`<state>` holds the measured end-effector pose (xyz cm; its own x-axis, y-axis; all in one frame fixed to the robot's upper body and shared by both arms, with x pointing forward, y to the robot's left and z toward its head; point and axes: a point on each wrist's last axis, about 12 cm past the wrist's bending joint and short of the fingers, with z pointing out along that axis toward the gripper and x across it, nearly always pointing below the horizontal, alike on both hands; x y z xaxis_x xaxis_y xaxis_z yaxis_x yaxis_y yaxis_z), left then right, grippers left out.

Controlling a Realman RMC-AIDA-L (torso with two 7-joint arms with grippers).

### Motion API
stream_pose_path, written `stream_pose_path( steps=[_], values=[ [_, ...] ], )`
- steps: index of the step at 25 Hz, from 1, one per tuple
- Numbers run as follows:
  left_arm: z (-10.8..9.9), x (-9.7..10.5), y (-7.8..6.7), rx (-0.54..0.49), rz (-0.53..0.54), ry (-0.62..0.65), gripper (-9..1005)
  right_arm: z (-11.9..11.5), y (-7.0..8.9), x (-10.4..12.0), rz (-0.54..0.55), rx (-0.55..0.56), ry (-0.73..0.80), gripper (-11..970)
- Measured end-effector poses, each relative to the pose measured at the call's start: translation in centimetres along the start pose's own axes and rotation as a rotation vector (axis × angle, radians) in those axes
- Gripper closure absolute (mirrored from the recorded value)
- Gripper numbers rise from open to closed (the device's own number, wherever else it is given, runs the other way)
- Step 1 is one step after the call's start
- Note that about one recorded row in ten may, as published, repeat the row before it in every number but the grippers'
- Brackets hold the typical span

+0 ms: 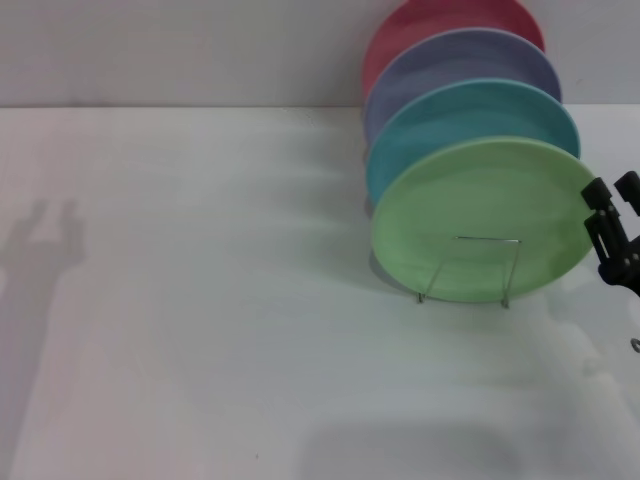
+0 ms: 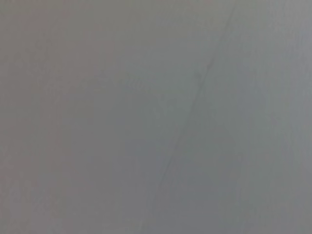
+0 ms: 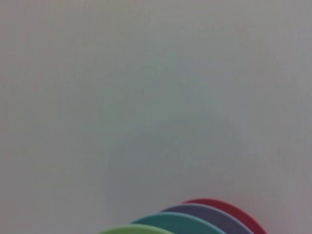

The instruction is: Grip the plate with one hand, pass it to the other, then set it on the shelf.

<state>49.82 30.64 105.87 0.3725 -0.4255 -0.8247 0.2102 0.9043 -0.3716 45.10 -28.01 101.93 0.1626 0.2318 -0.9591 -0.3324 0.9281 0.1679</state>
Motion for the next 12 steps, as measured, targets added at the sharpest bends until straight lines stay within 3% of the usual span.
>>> stream_pose_path(
  steps=[3,6,9,12],
  values=[
    [0.0,0.1,-0.1,0.01,0.0,0.006,616,-0.7,0.1,-0.7,0.012,-0.007,-0.056,561],
    [-0.1,0.0,-0.1,0.007,0.002,0.005,616,-2.6,-0.6,-2.2,0.016,0.057,-0.177,561],
    [-0.2,0.0,0.0,0.004,0.017,0.004,615,-5.2,-3.4,-4.0,-0.017,0.263,-0.3,562],
    [-0.3,-0.3,0.8,0.005,0.136,0.015,615,-7.2,-7.1,-5.4,-0.006,0.451,-0.362,562]
  ],
)
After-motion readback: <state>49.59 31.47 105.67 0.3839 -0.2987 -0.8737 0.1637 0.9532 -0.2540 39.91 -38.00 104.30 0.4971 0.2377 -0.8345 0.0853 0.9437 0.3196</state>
